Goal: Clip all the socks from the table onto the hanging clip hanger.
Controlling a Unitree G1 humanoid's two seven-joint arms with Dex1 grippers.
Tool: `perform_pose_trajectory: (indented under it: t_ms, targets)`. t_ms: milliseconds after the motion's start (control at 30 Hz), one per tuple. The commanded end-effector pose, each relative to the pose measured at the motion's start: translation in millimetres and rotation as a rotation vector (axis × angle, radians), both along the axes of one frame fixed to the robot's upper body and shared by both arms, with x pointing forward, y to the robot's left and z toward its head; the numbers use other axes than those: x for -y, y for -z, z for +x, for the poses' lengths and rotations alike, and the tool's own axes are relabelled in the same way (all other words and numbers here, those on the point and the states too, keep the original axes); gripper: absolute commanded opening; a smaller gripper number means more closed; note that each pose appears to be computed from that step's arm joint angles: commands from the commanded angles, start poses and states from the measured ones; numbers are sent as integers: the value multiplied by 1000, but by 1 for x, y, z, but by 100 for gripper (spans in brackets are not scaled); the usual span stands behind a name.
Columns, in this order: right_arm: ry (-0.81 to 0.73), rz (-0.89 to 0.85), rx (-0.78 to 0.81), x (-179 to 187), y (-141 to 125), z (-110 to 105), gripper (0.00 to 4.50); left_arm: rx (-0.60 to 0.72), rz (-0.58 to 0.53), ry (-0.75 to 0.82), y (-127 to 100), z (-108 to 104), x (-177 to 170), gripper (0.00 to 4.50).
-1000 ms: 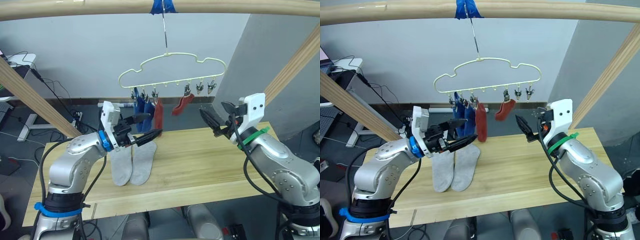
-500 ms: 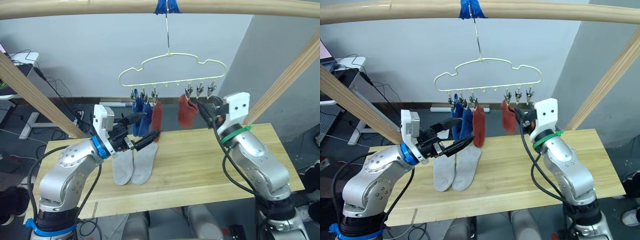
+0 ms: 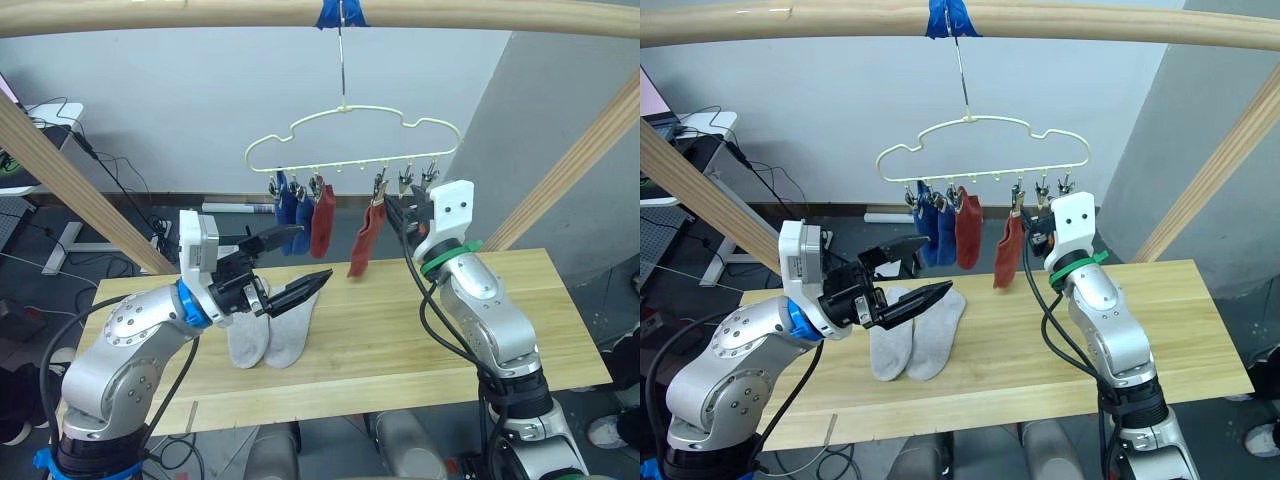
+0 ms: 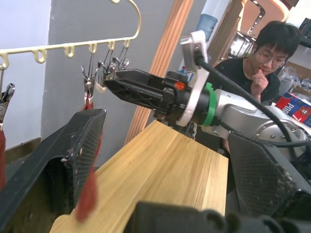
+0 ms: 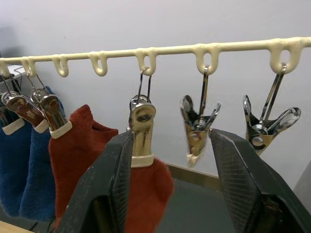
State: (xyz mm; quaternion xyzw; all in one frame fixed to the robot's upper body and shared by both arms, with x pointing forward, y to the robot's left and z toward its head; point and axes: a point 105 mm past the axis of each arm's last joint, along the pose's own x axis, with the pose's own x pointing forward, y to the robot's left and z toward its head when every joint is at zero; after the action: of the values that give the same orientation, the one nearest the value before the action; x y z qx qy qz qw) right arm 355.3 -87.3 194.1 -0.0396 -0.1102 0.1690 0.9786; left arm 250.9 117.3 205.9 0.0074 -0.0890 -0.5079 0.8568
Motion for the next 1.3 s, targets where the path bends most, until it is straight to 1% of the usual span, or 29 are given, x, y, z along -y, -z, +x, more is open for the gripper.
perform_pose_trajectory:
  t_ms: [33, 233, 700, 933, 1100, 1300]
  targets:
    - [19, 9, 78, 6, -20, 0, 258, 49, -5, 20, -9, -7, 2, 450]
    - [56, -5, 68, 12, -17, 5, 258, 50, -8, 16, -9, -5, 4, 450]
    - [53, 26, 74, 4, -20, 14, 258, 45, -3, 14, -7, -5, 5, 450]
    - [113, -20, 63, 13, -16, 21, 258, 42, -2, 9, -6, -6, 5, 450]
    - [120, -12, 63, 13, -18, 24, 258, 43, -4, 7, -7, -5, 6, 450]
    - [99, 51, 48, 7, -21, 27, 258, 39, 3, 10, -5, -5, 7, 450]
